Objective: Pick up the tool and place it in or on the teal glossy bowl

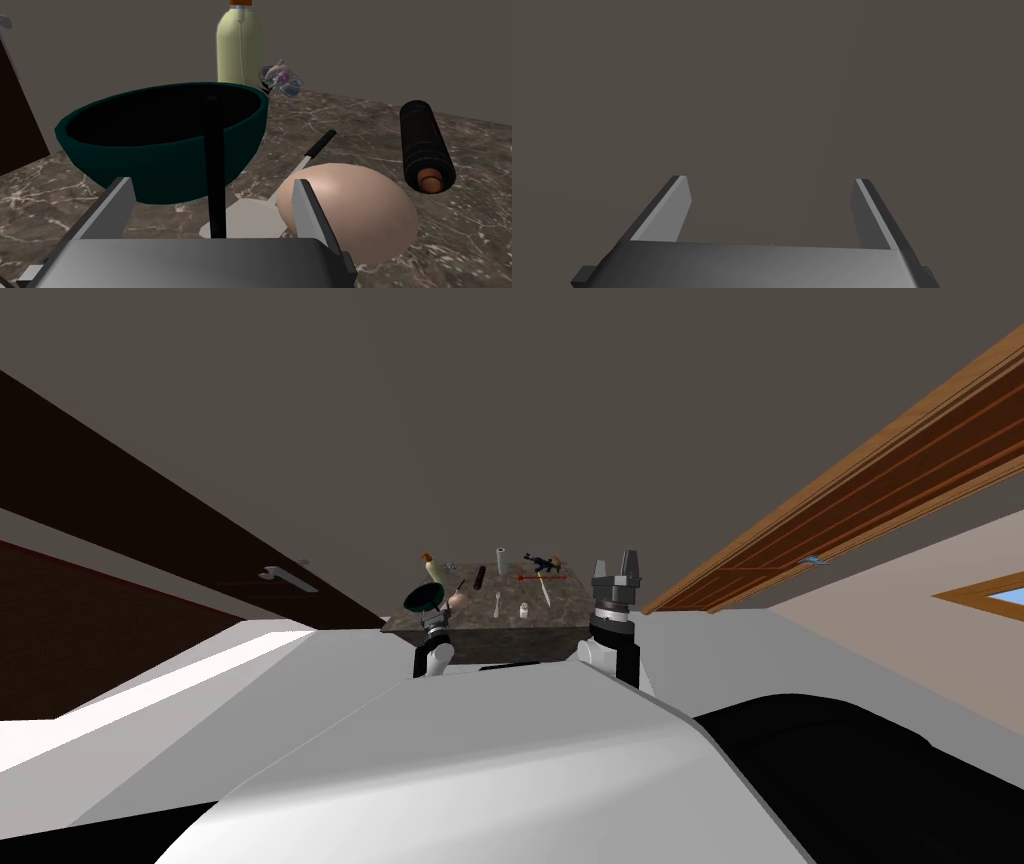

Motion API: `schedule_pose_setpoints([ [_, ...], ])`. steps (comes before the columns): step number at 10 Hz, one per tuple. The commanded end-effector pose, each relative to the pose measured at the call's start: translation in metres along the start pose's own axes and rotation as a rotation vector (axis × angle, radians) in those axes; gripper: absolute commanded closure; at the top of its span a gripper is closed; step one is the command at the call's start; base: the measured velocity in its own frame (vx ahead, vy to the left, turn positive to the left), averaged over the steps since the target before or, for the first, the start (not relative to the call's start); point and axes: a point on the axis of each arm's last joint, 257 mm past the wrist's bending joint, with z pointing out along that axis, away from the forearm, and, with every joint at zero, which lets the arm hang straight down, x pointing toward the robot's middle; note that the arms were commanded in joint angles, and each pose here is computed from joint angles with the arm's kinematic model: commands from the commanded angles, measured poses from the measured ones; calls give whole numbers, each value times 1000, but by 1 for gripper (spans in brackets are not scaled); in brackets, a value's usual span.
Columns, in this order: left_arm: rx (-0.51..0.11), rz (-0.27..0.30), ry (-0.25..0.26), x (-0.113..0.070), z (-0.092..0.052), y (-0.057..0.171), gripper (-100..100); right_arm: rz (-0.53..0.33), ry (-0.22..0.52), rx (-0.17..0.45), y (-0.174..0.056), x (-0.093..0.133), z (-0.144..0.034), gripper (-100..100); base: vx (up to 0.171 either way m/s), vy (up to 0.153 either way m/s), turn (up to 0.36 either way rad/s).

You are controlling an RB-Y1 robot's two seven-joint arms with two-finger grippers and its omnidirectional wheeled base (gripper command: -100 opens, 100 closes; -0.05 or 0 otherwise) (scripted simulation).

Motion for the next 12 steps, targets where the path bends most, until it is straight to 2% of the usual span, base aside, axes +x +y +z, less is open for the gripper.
schedule_pose_setpoints([
  [1, 0, 0, 0, 0, 0, 0, 100, 0, 0, 0, 0, 0, 0, 0, 0, 0, 0],
  [5, 0, -2, 1, 0, 0, 1, 100, 0, 0, 0, 0, 0, 0, 0, 0, 0, 0],
  [6, -1, -2, 1, 0, 0, 1, 0, 0, 0, 0, 0, 0, 0, 0, 0, 0, 0],
  [7, 4, 0, 0, -2, -10, 1, 100, 0, 0, 0, 0, 0, 0, 0, -31, 3, -41],
  [8, 1, 0, 5, 0, -5, 1, 100, 0, 0, 0, 0, 0, 0, 0, -21, 2, -11],
  [9, 3, -1, 6, 1, -6, 1, 0, 0, 0, 0, 0, 0, 0, 0, 0, 0, 0],
  [10, -11, 28, 12, 2, -1, -6, 100, 0, 0, 0, 0, 0, 0, 0, -41, -15, 29],
  [12, -33, 67, 17, 3, 7, -14, 100, 0, 0, 0, 0, 0, 0, 0, -97, -23, 60],
])
